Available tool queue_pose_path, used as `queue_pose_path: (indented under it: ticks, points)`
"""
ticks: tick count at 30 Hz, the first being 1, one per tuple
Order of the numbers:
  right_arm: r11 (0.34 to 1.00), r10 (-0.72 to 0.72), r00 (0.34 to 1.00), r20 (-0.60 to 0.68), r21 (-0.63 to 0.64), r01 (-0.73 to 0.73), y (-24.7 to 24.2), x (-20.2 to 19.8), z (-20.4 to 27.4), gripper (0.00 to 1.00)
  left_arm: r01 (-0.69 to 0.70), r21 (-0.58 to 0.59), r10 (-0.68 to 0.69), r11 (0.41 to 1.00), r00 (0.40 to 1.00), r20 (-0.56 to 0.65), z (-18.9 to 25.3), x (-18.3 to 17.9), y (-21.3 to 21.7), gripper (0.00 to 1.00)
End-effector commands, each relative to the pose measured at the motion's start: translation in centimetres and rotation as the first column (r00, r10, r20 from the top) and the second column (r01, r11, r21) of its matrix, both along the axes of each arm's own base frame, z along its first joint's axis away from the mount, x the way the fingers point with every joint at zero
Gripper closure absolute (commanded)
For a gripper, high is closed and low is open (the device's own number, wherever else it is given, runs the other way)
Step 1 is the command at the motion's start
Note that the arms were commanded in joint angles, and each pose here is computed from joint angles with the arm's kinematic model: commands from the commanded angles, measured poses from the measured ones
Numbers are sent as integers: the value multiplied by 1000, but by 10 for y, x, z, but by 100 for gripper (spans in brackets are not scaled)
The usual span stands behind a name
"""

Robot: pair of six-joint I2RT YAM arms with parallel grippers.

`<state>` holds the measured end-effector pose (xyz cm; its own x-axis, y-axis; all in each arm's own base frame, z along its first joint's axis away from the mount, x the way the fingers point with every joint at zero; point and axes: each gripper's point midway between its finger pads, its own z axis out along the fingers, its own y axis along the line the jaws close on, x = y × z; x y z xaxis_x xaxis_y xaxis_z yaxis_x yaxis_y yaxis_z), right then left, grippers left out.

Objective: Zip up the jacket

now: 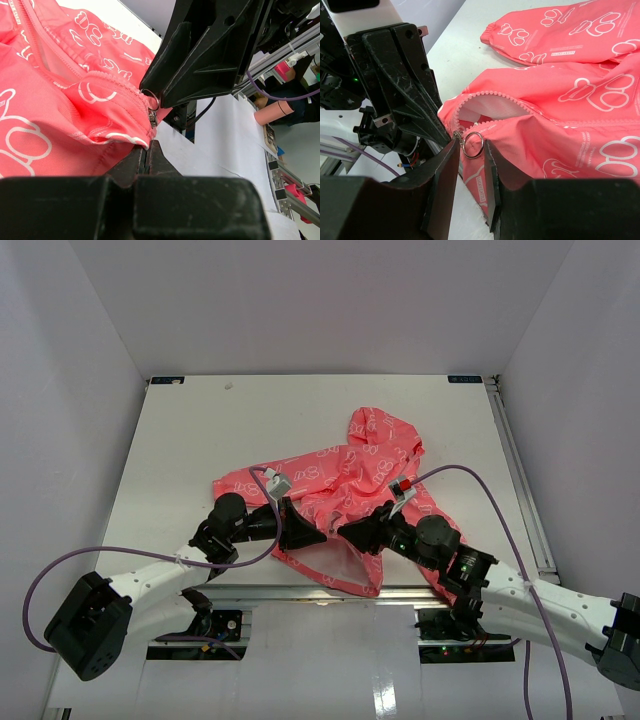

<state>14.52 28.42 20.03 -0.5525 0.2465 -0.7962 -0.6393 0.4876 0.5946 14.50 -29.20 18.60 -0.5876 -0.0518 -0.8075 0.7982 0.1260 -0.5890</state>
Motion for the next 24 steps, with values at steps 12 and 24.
queue_pose_path:
  ticks: [12, 24]
  points:
    - [999, -1, 1000, 19, 44, 0, 5, 3, 11, 81, 1, -28, 1, 1000, 999, 47, 11, 2, -1, 100]
    - [1000, -11, 1000, 18, 24, 10, 6, 6, 9, 92, -2, -16, 3, 1000, 999, 38, 8, 4, -2, 100]
